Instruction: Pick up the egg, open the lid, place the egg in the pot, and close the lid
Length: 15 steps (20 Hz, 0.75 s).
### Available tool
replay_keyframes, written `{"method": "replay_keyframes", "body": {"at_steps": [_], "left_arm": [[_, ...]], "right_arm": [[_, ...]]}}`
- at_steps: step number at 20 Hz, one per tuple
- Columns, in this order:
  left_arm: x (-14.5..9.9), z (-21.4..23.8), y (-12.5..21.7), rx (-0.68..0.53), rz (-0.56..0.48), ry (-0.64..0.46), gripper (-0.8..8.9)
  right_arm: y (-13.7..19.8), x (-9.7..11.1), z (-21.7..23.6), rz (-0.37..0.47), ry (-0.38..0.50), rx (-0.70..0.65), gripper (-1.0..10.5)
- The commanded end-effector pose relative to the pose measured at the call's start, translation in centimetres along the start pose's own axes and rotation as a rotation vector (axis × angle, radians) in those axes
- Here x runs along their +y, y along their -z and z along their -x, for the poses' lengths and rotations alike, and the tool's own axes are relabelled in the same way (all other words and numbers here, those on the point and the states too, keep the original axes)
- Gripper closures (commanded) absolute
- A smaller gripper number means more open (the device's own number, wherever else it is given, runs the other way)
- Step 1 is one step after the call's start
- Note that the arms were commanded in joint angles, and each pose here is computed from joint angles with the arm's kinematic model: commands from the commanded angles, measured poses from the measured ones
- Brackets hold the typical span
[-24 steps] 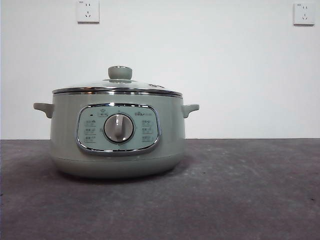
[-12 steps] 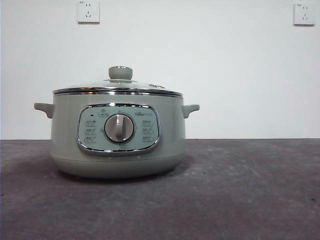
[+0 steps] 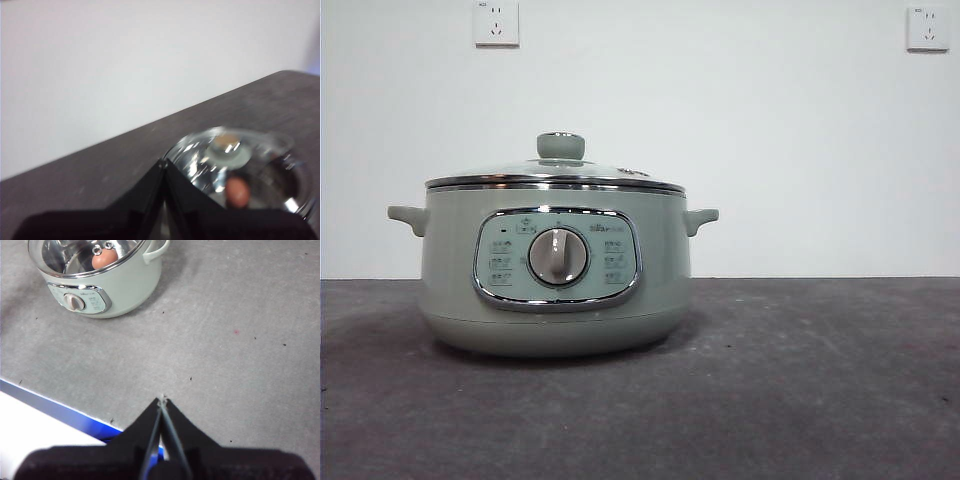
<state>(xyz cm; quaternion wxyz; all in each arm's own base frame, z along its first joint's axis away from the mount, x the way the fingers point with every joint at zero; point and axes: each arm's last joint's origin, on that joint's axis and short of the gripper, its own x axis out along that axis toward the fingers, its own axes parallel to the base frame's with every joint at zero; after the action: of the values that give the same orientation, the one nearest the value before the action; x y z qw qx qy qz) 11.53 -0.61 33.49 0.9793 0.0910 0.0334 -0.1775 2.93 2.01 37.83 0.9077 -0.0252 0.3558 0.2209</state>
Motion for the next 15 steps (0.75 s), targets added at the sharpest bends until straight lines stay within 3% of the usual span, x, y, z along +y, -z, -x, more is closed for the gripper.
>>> {"method": "replay_keyframes", "body": {"at_steps": [1, 5, 8, 15], "left_arm": [[-0.7, 0.0, 4.3, 0.028, 0.016, -0.048, 8.17], [-1.7, 0.1, 10.8, 0.06, 0.109, -0.177, 8.17], [-2.4, 0.0, 14.6, 0.072, 0.167, -0.208, 8.17], [-3.2, 0.1, 18.5, 0.095, 0.257, -0.212, 8.17]], "right_arm": [[0.2, -0.1, -0.2, -0.007, 0.01, 0.022, 9.5], [0.2, 0.0, -0.2, -0.007, 0.01, 0.022, 9.5], [0.2, 0.0, -0.2, -0.007, 0.009, 0.022, 9.5], [0.2, -0.1, -0.2, -0.007, 0.01, 0.022, 9.5]]}}
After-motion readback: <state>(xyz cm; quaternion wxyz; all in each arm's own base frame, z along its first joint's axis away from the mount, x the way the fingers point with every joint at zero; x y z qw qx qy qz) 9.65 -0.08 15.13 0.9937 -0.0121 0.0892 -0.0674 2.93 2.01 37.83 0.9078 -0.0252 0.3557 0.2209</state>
